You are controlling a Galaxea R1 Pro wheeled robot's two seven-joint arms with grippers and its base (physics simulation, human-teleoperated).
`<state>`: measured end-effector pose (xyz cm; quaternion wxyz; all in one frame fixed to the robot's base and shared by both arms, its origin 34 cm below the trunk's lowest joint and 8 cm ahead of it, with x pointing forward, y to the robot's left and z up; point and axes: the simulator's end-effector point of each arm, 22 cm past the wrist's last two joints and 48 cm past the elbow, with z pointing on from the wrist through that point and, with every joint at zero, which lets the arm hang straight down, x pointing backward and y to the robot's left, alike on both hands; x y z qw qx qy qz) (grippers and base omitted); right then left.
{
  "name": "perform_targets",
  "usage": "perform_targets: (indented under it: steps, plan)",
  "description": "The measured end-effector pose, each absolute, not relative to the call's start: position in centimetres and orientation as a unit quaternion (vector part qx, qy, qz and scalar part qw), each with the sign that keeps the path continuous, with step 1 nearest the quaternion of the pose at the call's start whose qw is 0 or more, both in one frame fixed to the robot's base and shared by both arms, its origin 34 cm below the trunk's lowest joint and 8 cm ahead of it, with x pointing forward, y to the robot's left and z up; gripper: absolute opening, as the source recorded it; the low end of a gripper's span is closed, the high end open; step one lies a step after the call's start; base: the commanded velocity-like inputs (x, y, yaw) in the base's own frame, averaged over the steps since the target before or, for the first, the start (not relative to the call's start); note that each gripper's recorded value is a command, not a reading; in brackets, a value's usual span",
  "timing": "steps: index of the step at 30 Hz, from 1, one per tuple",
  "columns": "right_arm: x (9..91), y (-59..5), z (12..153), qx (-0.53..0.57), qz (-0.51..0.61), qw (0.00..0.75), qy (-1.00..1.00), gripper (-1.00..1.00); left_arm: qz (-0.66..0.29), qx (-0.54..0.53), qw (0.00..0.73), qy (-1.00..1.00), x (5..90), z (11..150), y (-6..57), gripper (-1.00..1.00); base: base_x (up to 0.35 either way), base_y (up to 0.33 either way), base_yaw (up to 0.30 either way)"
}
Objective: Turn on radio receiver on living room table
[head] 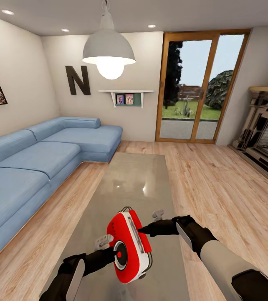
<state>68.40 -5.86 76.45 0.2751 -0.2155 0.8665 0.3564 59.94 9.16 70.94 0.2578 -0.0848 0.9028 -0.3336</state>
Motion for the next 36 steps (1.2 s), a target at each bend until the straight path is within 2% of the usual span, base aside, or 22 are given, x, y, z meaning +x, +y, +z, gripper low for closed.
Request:
perform_targets:
  steps: [21, 24, 27, 31, 36]
  plan:
    - [68.9, -6.5, 76.0, -0.213, 0.339, 0.28, 0.873, -1.0, -0.334, -0.084, 0.26, 0.902, 60.2, 71.2, 9.1, -1.0, 0.0, 0.0, 0.0]
    - [71.0, -9.6, 74.3, -0.189, 0.253, 0.298, 0.901, -1.0, -0.335, -0.084, 0.26, 0.902, 60.2, 71.2, 9.0, -1.0, 0.0, 0.0, 0.0]
    - [74.3, -16.7, 72.6, -0.132, 0.078, 0.329, 0.932, -1.0, -0.336, -0.084, 0.261, 0.901, 60.3, 71.3, 9.0, -1.0, 0.0, 0.0, 0.0]
    - [74.9, -18.7, 72.6, -0.106, 0.033, 0.334, 0.936, -1.0, -0.316, -0.089, 0.263, 0.907, 60.5, 71.0, 9.7, -1.0, 0.0, 0.0, 0.0]
    - [75.5, -22.6, 72.8, -0.071, -0.055, 0.34, 0.936, -1.0, -0.243, -0.103, 0.311, 0.913, 62.5, 73.3, 13.6, -1.0, 0.0, 0.0, 0.0]
